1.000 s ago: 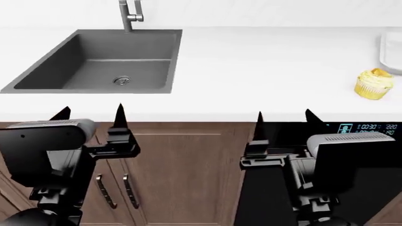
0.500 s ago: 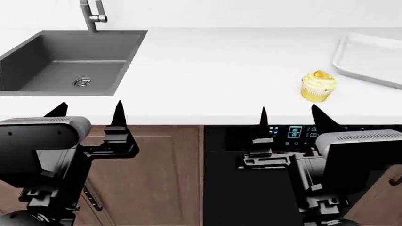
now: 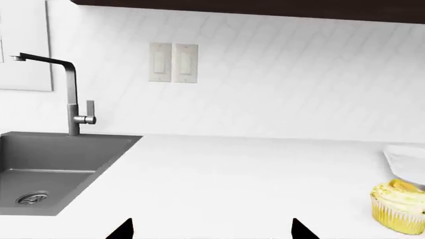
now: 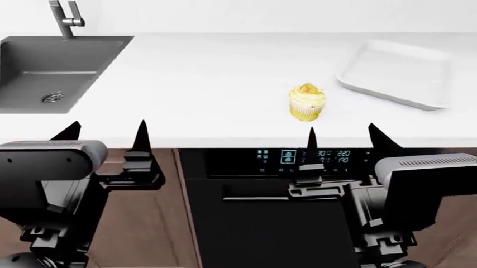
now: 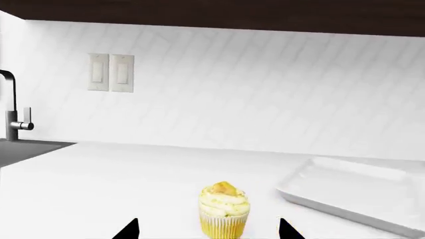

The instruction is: Pick up the bowl with donut and place it on the tray. Pick up the cupcake and place it on the tray.

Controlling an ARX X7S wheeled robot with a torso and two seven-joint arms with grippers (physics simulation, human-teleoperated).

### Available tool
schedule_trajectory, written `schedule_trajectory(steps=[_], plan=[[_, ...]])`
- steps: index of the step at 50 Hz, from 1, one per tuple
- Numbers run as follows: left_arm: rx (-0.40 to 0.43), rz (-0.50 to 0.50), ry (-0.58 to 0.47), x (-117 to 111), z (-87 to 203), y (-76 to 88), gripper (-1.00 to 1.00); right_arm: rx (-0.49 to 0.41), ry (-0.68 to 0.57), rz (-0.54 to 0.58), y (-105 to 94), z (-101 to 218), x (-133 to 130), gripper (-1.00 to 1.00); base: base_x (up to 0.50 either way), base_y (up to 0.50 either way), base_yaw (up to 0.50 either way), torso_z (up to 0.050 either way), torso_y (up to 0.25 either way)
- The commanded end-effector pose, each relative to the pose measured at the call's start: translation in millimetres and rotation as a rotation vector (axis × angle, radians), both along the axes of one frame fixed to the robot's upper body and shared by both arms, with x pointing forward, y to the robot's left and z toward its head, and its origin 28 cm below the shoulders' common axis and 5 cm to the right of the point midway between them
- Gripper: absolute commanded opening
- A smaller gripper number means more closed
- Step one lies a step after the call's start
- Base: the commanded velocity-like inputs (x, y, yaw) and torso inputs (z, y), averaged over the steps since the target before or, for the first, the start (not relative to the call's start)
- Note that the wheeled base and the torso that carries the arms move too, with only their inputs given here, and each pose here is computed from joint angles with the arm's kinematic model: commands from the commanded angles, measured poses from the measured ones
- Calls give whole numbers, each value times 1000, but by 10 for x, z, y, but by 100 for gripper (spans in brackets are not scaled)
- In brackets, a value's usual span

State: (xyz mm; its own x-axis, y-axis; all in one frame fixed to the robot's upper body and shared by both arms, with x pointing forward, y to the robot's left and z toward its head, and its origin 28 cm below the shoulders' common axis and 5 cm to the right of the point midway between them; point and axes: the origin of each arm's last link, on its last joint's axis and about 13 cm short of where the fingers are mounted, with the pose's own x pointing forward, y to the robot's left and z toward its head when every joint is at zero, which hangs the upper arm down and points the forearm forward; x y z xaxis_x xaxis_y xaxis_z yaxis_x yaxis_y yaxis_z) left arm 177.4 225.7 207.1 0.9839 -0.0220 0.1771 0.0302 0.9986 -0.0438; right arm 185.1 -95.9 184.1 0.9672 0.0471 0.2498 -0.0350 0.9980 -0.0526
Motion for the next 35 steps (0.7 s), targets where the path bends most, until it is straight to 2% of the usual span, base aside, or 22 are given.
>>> schedule_trajectory(steps=[1, 6, 22, 35], plan=[[0, -4, 2, -12, -7, -4, 100, 0, 1, 7, 1, -3, -5, 100, 3, -500, 0, 0, 0], [1, -5, 3, -8, -13, -6, 100, 7, 0, 6, -9, 0, -5, 100, 182, -467, 0, 0, 0], [3, -9, 5, -14, -18, -8, 100, 19, 3, 19, -10, 13, -12, 100, 435, -310, 0, 0, 0], [-1, -11, 5, -21, -8, -7, 100, 28, 0, 25, -13, 17, -13, 100, 249, -478, 0, 0, 2]])
